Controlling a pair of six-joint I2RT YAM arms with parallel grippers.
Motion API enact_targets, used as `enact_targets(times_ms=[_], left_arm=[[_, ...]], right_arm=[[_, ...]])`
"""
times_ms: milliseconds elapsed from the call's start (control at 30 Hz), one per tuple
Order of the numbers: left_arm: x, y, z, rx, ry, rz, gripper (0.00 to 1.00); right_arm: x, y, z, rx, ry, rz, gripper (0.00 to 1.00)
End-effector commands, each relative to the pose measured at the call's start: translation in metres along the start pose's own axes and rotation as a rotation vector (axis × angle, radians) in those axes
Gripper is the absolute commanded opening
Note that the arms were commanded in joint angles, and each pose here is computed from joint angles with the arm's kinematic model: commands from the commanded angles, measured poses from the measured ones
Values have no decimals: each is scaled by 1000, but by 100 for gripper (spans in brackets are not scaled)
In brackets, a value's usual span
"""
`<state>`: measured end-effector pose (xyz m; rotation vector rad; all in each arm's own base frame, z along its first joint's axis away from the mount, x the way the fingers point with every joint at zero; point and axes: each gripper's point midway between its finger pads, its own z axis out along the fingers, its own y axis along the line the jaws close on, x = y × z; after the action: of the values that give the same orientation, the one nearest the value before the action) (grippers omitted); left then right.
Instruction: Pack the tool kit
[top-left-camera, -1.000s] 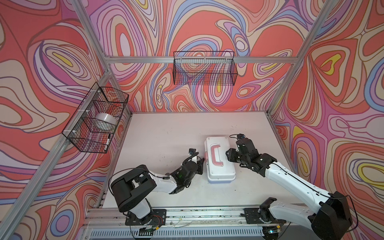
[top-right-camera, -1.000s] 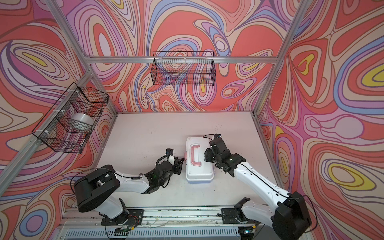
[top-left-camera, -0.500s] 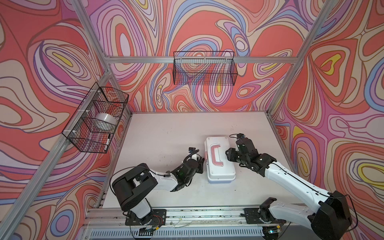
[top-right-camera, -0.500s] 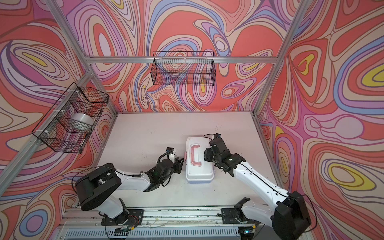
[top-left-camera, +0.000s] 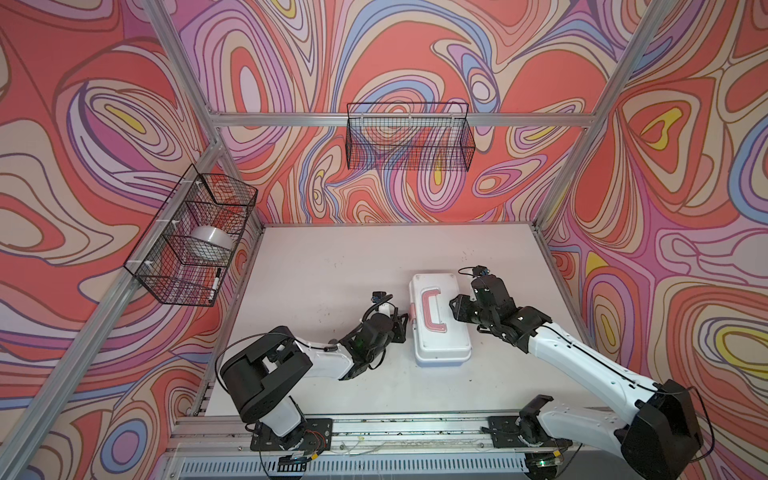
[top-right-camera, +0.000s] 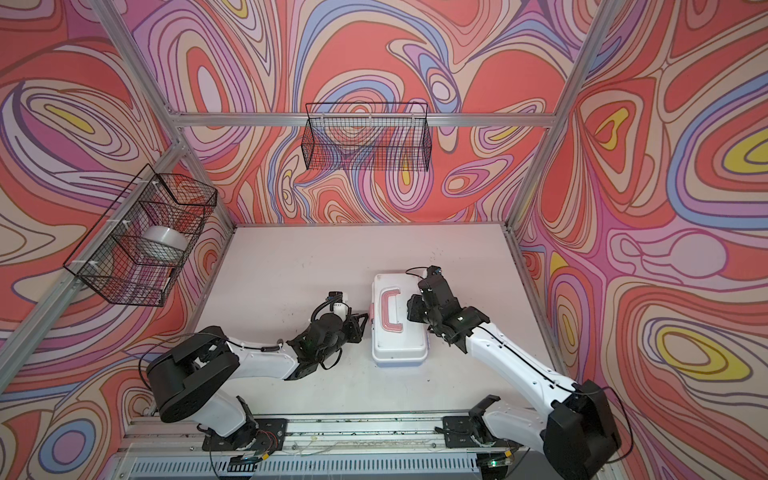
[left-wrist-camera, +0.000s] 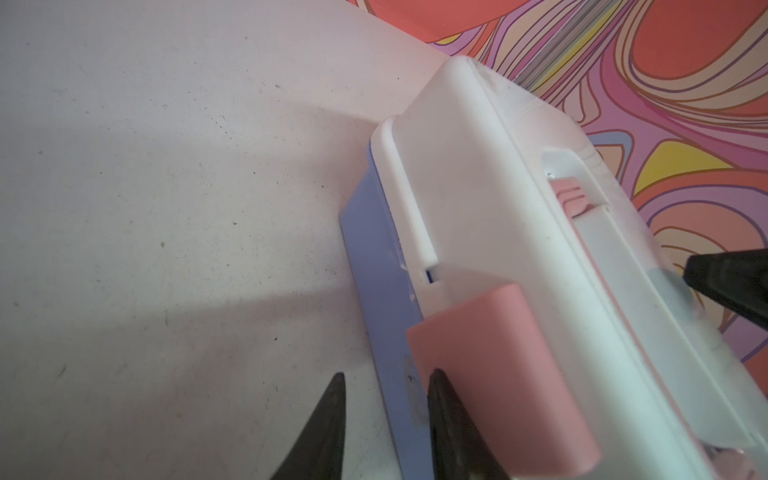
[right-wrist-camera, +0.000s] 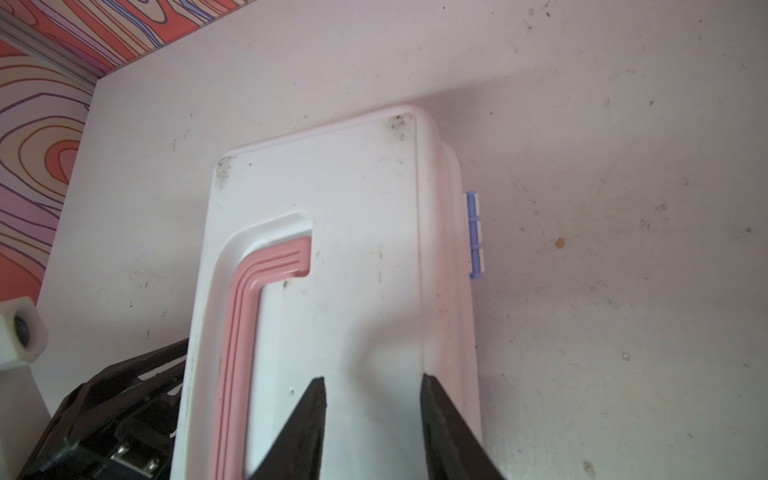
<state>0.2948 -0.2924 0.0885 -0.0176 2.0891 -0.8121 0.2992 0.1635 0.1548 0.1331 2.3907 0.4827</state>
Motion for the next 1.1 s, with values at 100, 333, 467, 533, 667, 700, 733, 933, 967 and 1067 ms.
enact_targets(times_ms=[100, 333, 467, 533, 667, 700, 733, 933, 967, 1067], left_arm=[[-10, -40, 2, 205, 11, -184, 29], [-4, -51, 13, 344, 68, -386, 21], [5, -56, 21, 415, 102, -484, 16], [5, -59, 25, 449, 102, -517, 12], [9, -56, 27, 440, 110, -507, 11], [9, -53, 26, 425, 102, -499, 11], [6, -50, 25, 413, 88, -486, 11], [-4, -42, 20, 372, 84, -463, 11], [-6, -42, 20, 375, 82, -463, 11], [-7, -43, 19, 383, 87, -468, 11]], right_arm=[[16, -7, 6, 17, 50, 0, 40], [19, -6, 8, 12, 58, -1, 39], [21, -8, 10, 14, 62, -1, 39], [22, -11, 11, 30, 65, 6, 39], [25, -11, 11, 15, 65, 11, 39], [26, -11, 11, 16, 68, 10, 39], [26, -11, 11, 18, 69, 10, 39], [27, -10, 9, 11, 69, 21, 39], [27, -10, 9, 11, 69, 23, 39], [26, -11, 8, 13, 67, 25, 39]])
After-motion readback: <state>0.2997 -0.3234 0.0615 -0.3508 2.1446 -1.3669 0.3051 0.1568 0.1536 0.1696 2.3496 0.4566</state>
